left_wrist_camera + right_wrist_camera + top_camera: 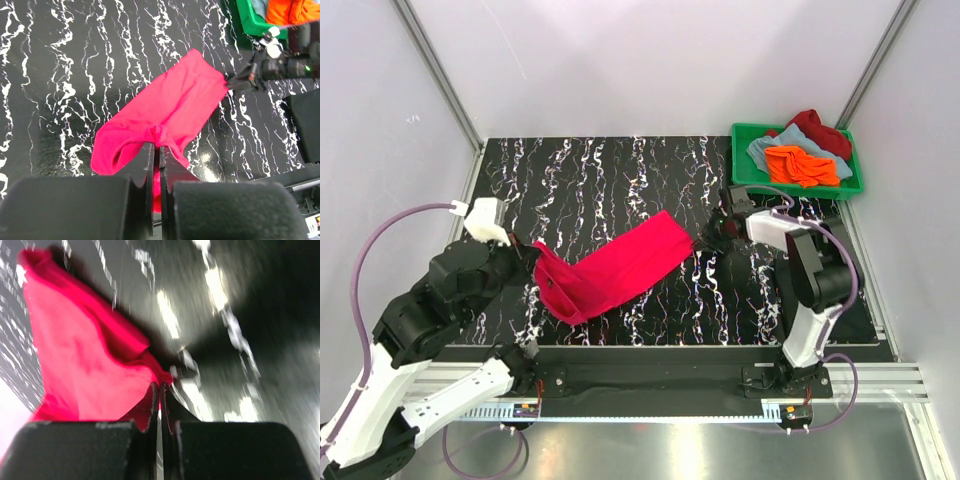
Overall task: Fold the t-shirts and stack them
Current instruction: Flatten the tshirt out
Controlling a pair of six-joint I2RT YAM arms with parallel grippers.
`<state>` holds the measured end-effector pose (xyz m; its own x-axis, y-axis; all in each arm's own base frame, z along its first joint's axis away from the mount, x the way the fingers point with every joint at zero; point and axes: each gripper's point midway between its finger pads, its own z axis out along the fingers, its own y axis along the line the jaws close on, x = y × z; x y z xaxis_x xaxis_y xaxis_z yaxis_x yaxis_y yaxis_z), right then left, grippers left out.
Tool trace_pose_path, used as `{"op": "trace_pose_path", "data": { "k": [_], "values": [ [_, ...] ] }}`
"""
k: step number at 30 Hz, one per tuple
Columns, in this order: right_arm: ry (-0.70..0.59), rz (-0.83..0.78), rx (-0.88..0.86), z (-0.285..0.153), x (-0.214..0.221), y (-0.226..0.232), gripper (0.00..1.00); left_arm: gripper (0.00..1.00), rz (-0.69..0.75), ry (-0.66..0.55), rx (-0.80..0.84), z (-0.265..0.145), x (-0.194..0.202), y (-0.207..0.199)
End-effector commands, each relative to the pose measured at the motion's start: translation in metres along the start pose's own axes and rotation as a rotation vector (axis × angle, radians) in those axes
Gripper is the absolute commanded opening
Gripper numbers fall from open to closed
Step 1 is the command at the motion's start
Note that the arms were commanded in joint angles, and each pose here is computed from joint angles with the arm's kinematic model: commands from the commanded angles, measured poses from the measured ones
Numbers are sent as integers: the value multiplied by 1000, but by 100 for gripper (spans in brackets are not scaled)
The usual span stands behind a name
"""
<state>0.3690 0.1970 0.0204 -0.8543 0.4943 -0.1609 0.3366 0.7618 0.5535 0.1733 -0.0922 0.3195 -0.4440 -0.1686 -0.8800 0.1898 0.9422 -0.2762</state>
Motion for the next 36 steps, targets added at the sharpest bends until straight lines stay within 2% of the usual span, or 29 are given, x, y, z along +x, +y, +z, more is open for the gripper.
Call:
{"op": "trace_pose_path", "data": {
  "k": [1,2,5,7,11,15,18,22,25,26,27,28,29,30,32,33,35,36],
  "values": [
    [-131,-115,-55,-51,-10,22,0,0,-44,-121,-14,-15,-33,4],
    [-165,-161,-77,-78,-9,29,0,0,-45,-124,-20,-17,-33,6],
    [-184,-222,-71,-118,7,21,0,0,-65,-124,-34,-21,-29,12],
    [-262,-265,-121,-165,17,26,0,0,-98,-109,-25,-22,-19,13],
    [-337,-282,-144,-242,54,7,0,0,-141,-35,-41,-23,15,24],
    [-328,-258,-159,-277,83,-7,0,0,-214,-6,-98,-31,34,40],
    [-299,-216,-135,-284,92,-13,0,0,-231,-14,-155,-36,39,53],
    [-309,-182,-75,-278,69,-2,0,0,-143,45,-250,-15,44,58],
    [-286,-184,44,-253,34,1,0,0,7,186,-380,24,61,59],
    [-222,-183,111,-228,22,-5,0,0,35,211,-397,35,60,56],
    [-212,-179,114,-223,9,0,0,0,101,292,-455,55,67,62],
    [-188,-145,105,-214,-5,-1,0,0,87,317,-440,72,69,58],
    [-101,-127,146,-185,-14,-12,0,0,114,366,-431,85,75,63],
    [-92,-110,137,-180,-31,-8,0,0,59,424,-484,102,81,82],
    [-9,-45,150,-147,-53,-26,0,0,-17,457,-437,128,81,86],
    [-24,-47,144,-143,-69,-23,0,0,-29,498,-479,141,83,105],
    [26,-46,189,-114,-83,-40,0,0,-21,460,-511,160,63,116],
    [11,-58,184,-112,-96,-36,4,0,-11,495,-534,173,64,127]
  ]
}}
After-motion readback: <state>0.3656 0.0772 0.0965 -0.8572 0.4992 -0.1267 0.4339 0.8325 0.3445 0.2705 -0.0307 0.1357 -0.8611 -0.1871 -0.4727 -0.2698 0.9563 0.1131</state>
